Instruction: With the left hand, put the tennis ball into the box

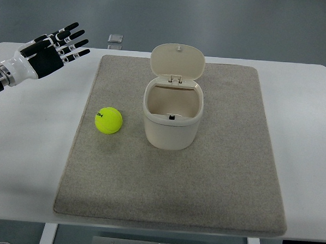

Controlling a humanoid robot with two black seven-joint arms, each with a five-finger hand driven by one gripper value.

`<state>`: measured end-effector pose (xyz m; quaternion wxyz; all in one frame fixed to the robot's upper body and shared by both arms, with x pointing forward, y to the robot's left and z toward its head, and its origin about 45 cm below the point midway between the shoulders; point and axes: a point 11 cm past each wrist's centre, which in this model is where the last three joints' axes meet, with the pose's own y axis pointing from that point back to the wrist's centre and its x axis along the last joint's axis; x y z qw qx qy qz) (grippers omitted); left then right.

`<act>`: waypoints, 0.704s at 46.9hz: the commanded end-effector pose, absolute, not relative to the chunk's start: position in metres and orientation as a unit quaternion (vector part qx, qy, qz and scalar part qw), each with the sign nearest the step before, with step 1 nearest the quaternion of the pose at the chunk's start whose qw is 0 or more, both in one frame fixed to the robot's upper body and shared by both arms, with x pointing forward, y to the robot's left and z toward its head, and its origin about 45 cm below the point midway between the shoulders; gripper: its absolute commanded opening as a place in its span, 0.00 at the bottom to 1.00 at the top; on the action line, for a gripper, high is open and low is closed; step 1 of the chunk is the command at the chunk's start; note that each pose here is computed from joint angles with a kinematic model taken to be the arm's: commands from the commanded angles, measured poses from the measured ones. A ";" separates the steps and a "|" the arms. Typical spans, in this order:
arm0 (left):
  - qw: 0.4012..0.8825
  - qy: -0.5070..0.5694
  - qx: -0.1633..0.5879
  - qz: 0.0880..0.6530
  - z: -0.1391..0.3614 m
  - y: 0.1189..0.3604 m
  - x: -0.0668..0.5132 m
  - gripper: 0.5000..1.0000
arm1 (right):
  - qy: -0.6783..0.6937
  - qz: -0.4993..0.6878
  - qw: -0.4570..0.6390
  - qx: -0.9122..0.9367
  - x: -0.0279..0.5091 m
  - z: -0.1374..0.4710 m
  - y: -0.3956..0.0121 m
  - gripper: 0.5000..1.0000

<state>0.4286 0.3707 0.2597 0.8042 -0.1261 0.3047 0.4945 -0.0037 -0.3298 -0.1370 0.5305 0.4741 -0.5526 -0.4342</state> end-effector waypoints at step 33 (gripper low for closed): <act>0.808 0.298 -0.134 0.489 0.265 0.365 0.432 0.98 | -0.553 -0.434 0.530 0.474 -0.004 -0.137 -0.330 0.80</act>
